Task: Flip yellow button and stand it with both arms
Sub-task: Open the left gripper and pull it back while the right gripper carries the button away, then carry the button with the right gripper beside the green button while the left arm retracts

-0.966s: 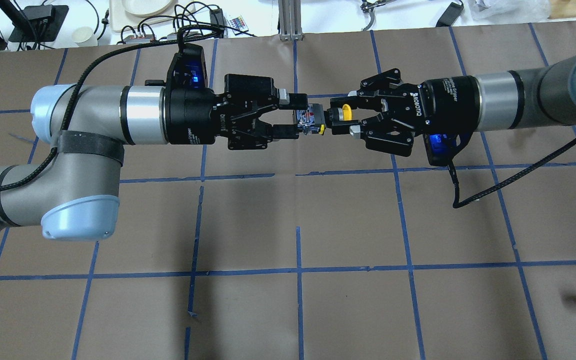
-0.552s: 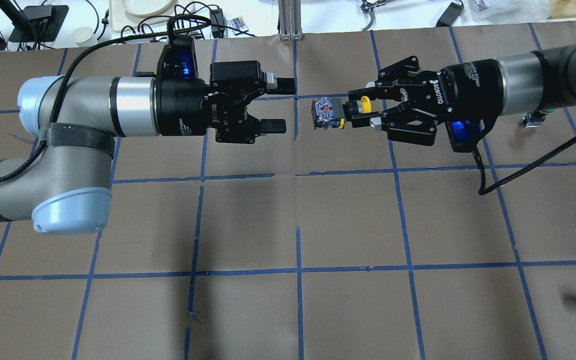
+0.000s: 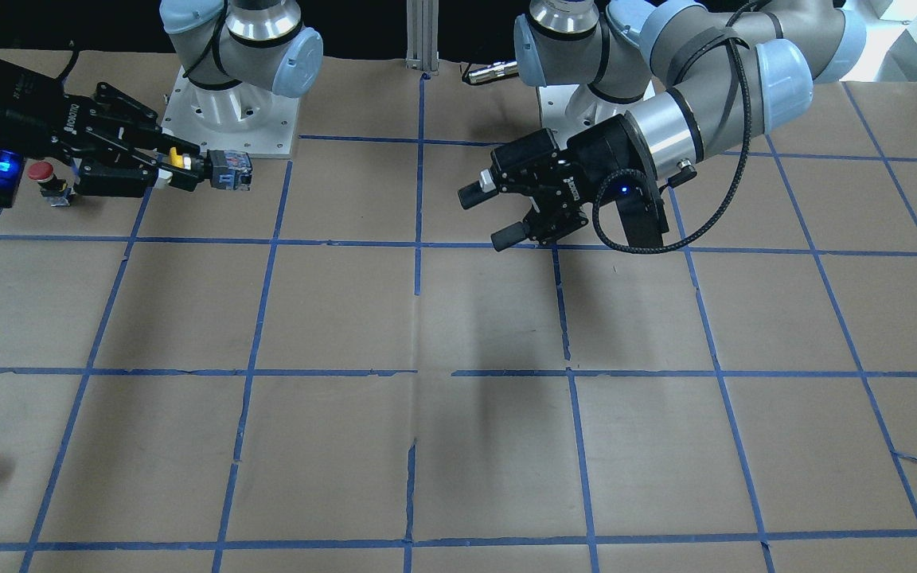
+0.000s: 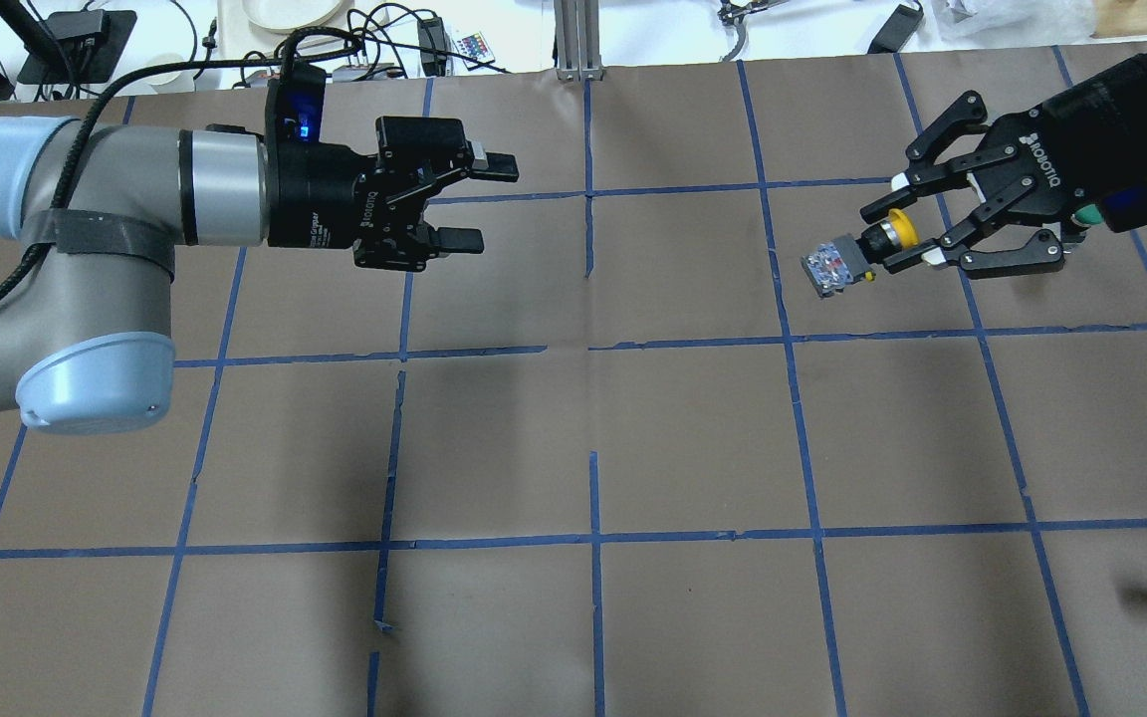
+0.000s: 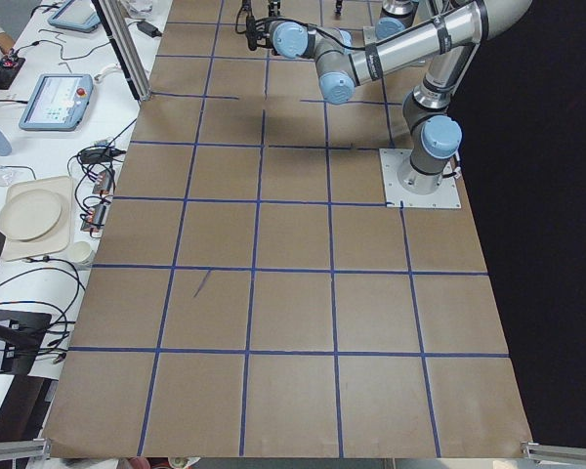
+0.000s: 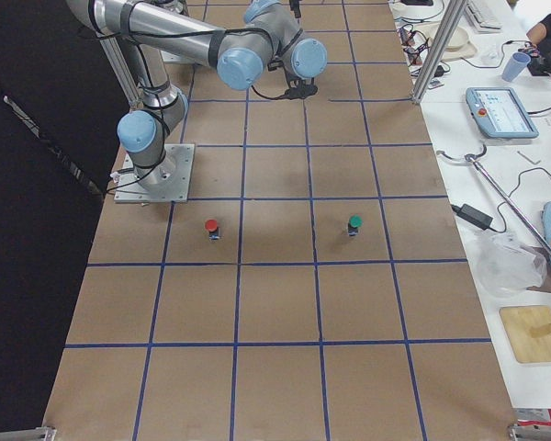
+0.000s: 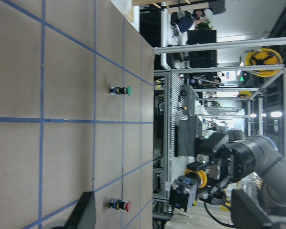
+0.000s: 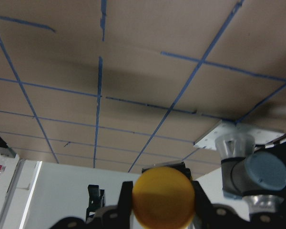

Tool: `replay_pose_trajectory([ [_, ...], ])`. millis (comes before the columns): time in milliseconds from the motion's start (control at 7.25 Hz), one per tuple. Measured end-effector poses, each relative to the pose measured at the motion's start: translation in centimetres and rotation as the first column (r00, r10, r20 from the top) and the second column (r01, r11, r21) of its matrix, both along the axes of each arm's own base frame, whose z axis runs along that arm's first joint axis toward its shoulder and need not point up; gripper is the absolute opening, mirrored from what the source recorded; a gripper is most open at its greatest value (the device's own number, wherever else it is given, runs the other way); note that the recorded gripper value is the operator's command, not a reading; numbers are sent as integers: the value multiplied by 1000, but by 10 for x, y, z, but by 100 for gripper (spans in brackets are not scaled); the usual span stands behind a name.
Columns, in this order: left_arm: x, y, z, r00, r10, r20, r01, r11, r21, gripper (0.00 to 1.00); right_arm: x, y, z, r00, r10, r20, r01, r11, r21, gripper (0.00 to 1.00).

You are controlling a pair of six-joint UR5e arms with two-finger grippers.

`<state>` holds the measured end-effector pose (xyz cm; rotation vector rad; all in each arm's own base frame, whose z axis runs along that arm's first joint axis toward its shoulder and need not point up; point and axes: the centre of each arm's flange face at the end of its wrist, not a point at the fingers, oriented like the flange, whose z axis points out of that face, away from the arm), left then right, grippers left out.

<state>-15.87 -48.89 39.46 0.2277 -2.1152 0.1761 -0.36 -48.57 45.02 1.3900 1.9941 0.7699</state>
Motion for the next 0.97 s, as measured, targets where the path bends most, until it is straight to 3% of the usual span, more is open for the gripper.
replay_pose_trajectory([
  [138,6,-4,-11,990,20,142,-22,1000,15,100,-12,-3,-1,990,95,-106,-103,992,-67,2],
  [276,9,0,-17,959,20,284,-31,999,35,100,-23,-6,-3,960,189,-209,-215,971,-109,2],
  [414,10,6,-15,901,-4,433,-19,999,51,100,-33,-7,-4,912,278,-301,-329,935,-133,2],
  [552,10,9,-3,812,-49,581,10,998,70,100,-43,-8,-4,848,365,-384,-446,883,-145,2],
  [690,11,8,20,728,-112,676,41,992,120,100,-51,-10,-6,777,438,-453,-549,823,-147,2],
  [828,14,1,50,654,-180,734,71,982,178,100,-58,-12,-8,703,499,-506,-644,749,-156,2],
  [966,18,-12,79,594,-238,768,98,969,225,100,-65,-15,-13,624,557,-547,-731,663,-160,2],
])
